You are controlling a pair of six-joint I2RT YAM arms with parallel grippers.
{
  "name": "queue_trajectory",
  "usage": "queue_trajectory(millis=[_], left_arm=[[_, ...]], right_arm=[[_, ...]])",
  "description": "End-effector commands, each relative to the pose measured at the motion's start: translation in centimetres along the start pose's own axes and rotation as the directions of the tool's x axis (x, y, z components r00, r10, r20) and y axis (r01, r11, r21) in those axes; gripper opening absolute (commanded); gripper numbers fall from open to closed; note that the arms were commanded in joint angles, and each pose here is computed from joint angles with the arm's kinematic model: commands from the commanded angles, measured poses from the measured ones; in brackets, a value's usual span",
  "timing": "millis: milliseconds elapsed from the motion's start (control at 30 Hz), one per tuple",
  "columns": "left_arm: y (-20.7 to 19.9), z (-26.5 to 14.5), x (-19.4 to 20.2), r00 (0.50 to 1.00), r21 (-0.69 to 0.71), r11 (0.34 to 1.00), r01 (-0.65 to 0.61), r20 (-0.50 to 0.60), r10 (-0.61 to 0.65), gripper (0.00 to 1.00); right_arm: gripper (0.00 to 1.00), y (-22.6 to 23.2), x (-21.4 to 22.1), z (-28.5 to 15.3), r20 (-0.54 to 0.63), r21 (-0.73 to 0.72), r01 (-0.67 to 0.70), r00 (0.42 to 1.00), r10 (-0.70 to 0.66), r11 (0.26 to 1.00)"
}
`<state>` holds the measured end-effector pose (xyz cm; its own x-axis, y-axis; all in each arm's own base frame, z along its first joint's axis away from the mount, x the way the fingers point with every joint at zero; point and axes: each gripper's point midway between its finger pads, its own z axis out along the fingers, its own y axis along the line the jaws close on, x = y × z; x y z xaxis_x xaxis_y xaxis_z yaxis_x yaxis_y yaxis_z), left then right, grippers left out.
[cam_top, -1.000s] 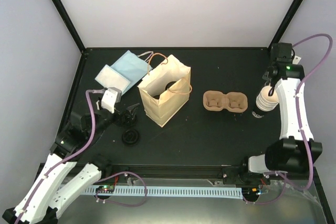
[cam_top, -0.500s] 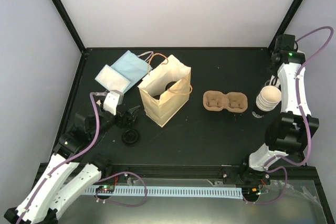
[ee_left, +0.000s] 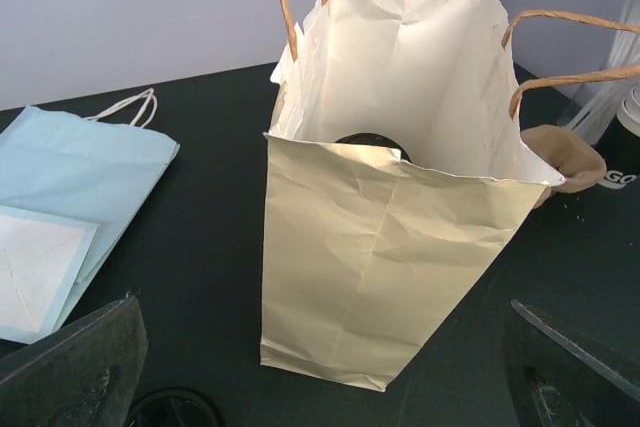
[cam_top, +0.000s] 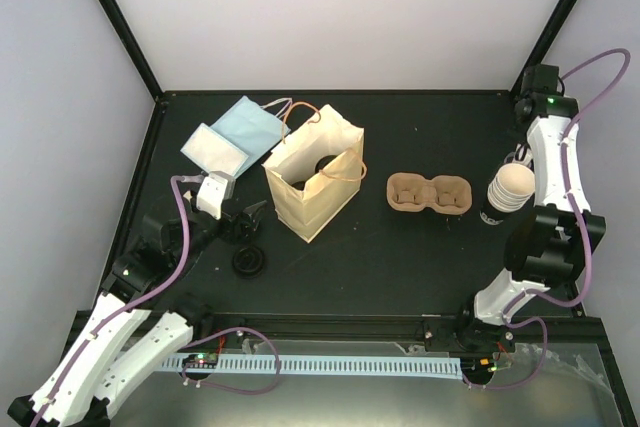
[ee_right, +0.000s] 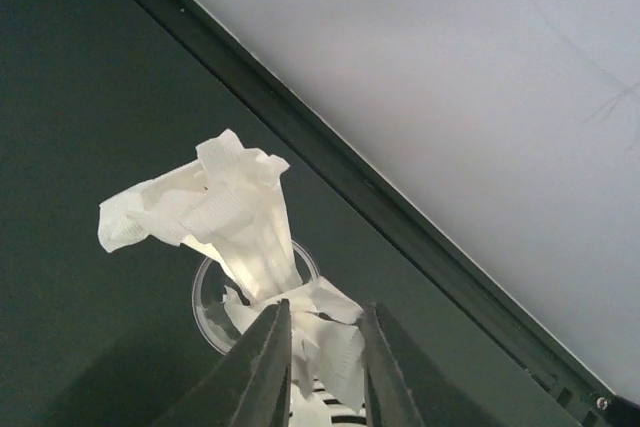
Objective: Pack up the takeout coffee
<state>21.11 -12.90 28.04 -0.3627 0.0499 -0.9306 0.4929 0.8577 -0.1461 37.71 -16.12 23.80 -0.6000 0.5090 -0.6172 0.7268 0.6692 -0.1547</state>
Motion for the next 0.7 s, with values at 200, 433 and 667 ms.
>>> queue_trajectory(millis=[200,433,667], left_arm=[[0.0,-0.4,-1.0,0.999,-0.01,1.0,-0.013,0.044,0.013,0.99],[0.0,-0.2,-1.0,0.999,-0.007,1.0,-0.013,0.039,0.013,0.99],[0.0,-0.1,-1.0,0.999,-0.007,1.0,-0.014,0.038,0.014,0.99]], right_arm=[[0.07,-0.8,-1.2,-1.4,0.039,0.001,-0.037,0.999,0.037,0.999],[0.06,-2.1,-2.4,-4.7,0.082,-0.024,-0.065,0.994,0.067,0.998],[0.06,-4.1,-3.3,-9.0,0.135,-0.054,-0.097,0.985,0.104,0.994]])
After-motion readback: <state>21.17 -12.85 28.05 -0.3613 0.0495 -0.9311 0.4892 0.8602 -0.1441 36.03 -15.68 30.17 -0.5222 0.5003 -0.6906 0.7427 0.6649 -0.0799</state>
